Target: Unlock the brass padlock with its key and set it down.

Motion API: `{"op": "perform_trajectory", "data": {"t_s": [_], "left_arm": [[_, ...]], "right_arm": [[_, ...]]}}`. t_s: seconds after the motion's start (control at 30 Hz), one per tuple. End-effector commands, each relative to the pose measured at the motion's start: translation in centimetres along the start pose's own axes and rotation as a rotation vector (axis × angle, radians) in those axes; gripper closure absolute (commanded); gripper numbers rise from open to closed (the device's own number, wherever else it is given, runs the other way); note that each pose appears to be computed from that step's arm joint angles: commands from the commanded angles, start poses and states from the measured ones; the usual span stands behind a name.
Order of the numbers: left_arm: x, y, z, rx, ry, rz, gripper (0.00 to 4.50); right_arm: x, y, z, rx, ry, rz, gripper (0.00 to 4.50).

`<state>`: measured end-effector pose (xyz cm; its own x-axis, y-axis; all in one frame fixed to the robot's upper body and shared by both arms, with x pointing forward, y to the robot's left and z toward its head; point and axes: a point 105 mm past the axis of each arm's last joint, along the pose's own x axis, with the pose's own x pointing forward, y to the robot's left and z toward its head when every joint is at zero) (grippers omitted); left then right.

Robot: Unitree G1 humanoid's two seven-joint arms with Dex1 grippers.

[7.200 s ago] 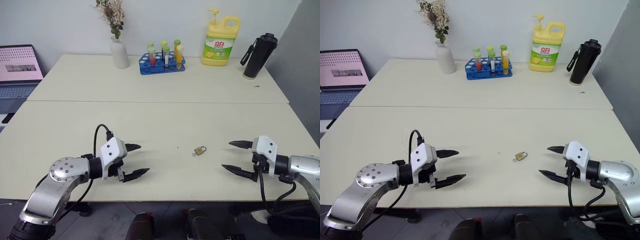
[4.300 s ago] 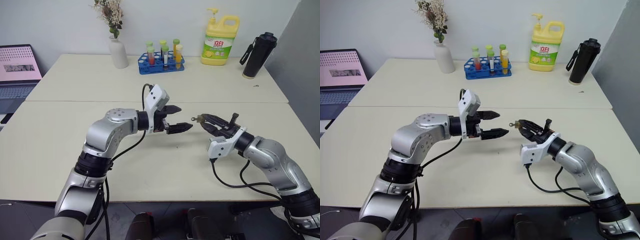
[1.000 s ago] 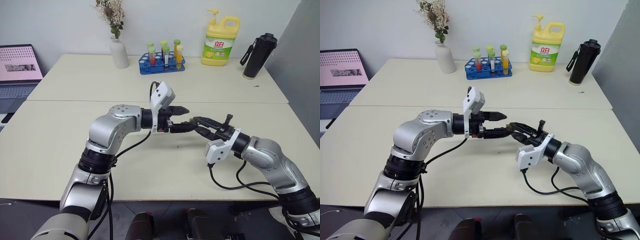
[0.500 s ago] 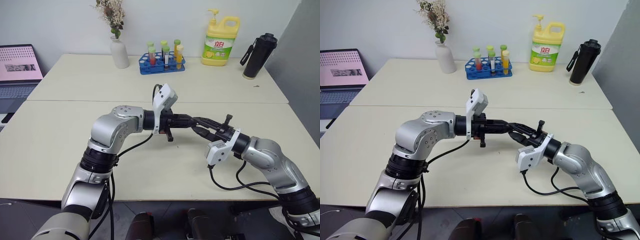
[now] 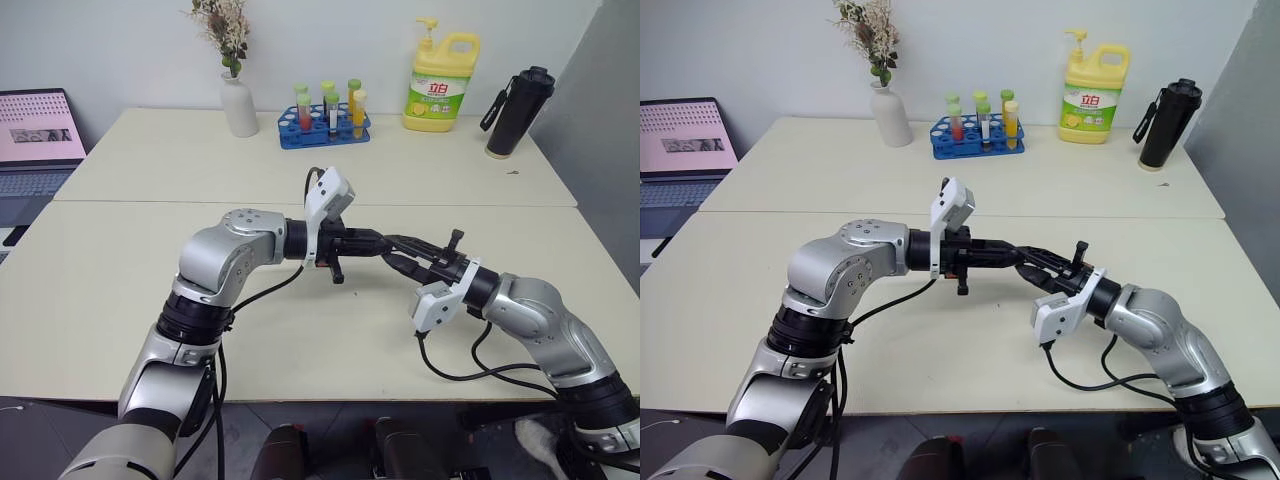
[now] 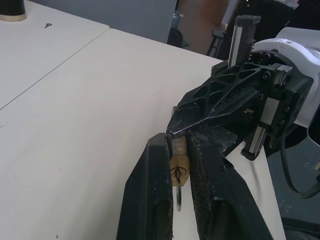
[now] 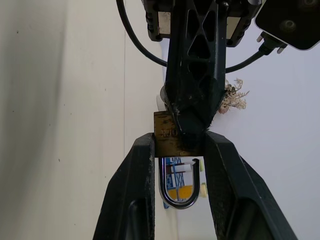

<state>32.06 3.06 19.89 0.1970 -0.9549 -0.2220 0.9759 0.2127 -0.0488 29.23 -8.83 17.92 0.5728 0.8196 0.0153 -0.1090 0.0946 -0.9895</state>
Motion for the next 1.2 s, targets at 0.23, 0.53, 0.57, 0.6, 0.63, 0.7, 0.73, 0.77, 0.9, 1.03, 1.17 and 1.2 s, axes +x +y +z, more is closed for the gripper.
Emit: {"op": "perform_trajectory", "data": {"t_s": [0.23,0.53,0.57,0.6,0.63,0.7,0.73,0.77,0.9,1.03,1.17,1.2], "left_arm": [[-0.5,0.0,0.4,0.056,-0.010,-0.034,4.34],[-0.8,-0.9,0.6,0.120,-0.010,-0.109,4.34],[-0.8,-0.9,0.7,0.132,-0.009,-0.111,4.34],[-0.8,-0.9,0.7,0.139,-0.009,-0.111,4.34],[-0.9,-1.0,0.8,0.147,-0.009,-0.116,4.34],[-0.9,-1.1,0.8,0.156,-0.008,-0.122,4.34],[-0.9,-1.1,0.8,0.159,-0.008,-0.125,4.34],[-0.9,-1.4,0.8,0.166,-0.007,-0.137,4.34],[-1.0,-2.0,0.9,0.181,-0.005,-0.162,4.34],[-1.2,-2.6,1.0,0.193,-0.004,-0.187,4.34],[-1.3,-2.8,1.2,0.194,-0.008,-0.192,4.34],[-1.3,-2.9,1.2,0.194,-0.009,-0.195,4.34]], "right_arm": [[-2.2,-1.1,-1.6,0.376,0.031,-0.008,1.39],[-4.2,-1.7,0.7,0.698,-0.045,0.105,2.70],[-4.3,-1.8,1.1,0.739,-0.058,0.129,3.07],[-4.3,-1.9,1.5,0.776,-0.070,0.150,3.43],[-4.1,-2.0,1.8,0.801,-0.083,0.165,3.83],[-4.0,-2.2,2.2,0.824,-0.092,0.180,4.49],[-3.8,-2.3,2.2,0.831,-0.092,0.175,4.50],[-3.6,-2.5,2.1,0.838,-0.094,0.168,4.50],[-2.9,-2.8,2.0,0.854,-0.099,0.162,4.50],[-2.4,-2.5,1.6,0.851,-0.099,0.187,4.50],[-2.2,-2.3,1.4,0.839,-0.096,0.202,4.50],[-2.2,-2.2,1.3,0.834,-0.095,0.207,4.50]]}}
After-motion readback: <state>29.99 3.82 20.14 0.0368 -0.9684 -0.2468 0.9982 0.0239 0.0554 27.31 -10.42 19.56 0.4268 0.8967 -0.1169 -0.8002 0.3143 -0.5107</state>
